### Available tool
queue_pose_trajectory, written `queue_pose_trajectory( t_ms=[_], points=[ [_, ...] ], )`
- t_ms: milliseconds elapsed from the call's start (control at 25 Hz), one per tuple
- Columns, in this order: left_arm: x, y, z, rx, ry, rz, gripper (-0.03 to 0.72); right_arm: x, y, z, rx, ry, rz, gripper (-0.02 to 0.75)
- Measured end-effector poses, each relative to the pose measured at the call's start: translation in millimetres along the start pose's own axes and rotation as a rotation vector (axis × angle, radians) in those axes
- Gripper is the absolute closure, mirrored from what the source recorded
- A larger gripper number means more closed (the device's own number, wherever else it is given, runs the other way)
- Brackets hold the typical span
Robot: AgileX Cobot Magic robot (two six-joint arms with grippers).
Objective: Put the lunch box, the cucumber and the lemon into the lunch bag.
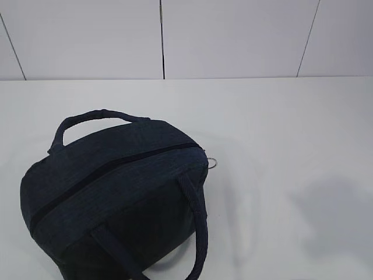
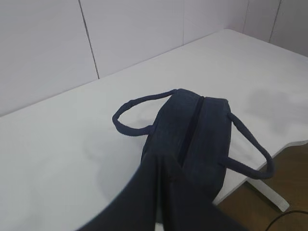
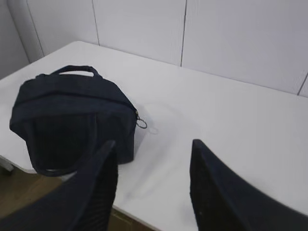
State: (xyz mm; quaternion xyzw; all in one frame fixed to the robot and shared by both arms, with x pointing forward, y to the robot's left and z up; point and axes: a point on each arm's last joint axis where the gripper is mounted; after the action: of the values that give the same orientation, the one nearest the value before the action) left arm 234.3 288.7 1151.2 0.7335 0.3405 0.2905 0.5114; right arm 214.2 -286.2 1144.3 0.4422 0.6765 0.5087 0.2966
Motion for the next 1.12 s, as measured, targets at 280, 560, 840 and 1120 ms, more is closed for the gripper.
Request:
queue_pose_trajectory(
  t_ms=[280, 560, 840, 1120],
  points=[
    [-4.4, -36, -14, 0.059, 0.018, -0.009, 0.708, -6, -41, -5, 0.077, -0.079, 0.002, 0.37],
    [-5.1, -68, -14, 0.118, 0.05, -0.036, 0.708, -11, -66, 3, 0.146, -0.127, 0.013, 0.37],
    [-4.8, -86, 1, 0.224, 0.041, -0.047, 0.708, -15, -77, 11, 0.208, -0.149, 0.013, 0.37],
    [-2.0, -97, 15, 0.257, 0.06, -0.043, 0.708, -19, -93, 27, 0.287, -0.155, 0.018, 0.414]
  ],
)
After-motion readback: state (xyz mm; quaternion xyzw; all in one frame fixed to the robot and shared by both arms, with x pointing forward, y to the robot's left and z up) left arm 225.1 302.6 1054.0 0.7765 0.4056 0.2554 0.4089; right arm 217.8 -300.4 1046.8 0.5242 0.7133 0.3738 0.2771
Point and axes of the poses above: a point on each arm's last joint axis where the gripper is mounted, z pointing out along that axis toward the gripper, x along the wrist's bending axis when the last joint is at zero, y = z × x, and after that the axes turned 4 degrees about z, right-handed
